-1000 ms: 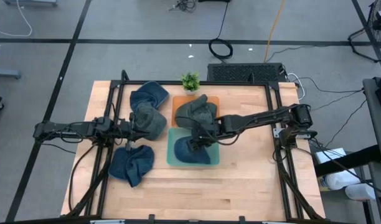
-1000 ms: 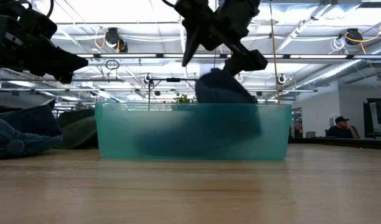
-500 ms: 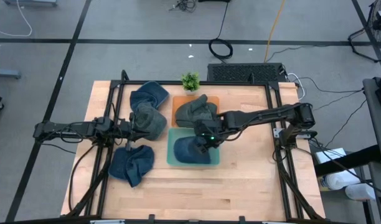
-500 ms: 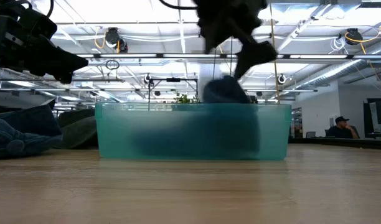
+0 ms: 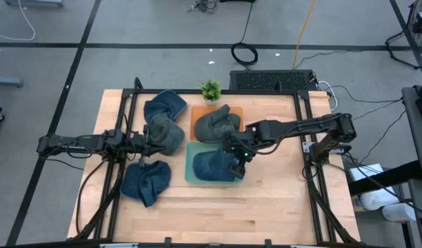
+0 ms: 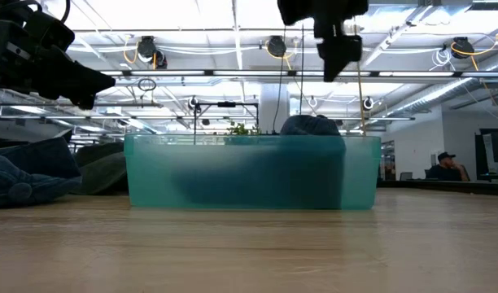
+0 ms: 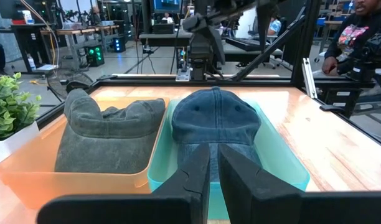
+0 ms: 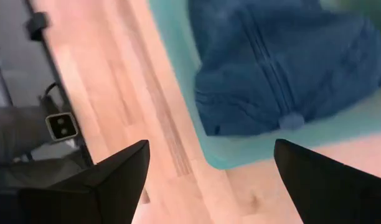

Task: Pick & Place hat
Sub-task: Put the bottom blue cap into the light blue bin

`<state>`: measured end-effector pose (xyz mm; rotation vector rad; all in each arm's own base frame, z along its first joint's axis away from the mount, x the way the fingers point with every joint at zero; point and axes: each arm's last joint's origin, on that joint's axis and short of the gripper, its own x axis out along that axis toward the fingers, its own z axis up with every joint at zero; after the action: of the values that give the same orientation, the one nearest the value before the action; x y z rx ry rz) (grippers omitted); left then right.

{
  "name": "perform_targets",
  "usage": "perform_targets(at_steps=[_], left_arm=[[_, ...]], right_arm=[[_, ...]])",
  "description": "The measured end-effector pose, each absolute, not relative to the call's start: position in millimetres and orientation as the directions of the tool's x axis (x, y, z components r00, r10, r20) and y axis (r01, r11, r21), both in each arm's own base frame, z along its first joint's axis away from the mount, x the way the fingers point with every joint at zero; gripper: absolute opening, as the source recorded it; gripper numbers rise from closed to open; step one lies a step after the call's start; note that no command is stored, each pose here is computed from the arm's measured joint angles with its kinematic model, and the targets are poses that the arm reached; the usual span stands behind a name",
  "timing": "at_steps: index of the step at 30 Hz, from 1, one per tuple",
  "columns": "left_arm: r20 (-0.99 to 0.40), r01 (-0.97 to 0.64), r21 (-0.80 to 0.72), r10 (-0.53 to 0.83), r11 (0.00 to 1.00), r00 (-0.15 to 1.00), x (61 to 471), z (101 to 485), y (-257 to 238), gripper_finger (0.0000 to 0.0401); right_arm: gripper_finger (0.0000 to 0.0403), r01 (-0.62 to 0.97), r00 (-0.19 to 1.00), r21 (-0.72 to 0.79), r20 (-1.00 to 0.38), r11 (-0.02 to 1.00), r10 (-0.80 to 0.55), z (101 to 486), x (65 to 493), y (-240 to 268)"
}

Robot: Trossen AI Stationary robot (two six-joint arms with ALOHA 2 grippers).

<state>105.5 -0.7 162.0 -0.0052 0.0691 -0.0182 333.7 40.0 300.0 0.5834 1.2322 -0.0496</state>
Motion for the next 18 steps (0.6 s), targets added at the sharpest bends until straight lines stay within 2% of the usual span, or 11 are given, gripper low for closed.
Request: perform_targets(at_steps=[7,18], left_arm=[[-0.07,0.018,-0.006,-0.018,1.0,0.997,105.5,161.8,-0.7,0.0037],[-0.07,0.018,-0.006,-0.018,1.0,0.997,105.5,161.8,-0.7,0.0037]], right_arm=[[0.033,0.096,0.384,0.342,-0.879,0.935,0.282,309.6,335.7,44.9],[0.0329,-0.154,0.39,0.24,-0.876,0.958,0.282,310.1,335.9,45.8]])
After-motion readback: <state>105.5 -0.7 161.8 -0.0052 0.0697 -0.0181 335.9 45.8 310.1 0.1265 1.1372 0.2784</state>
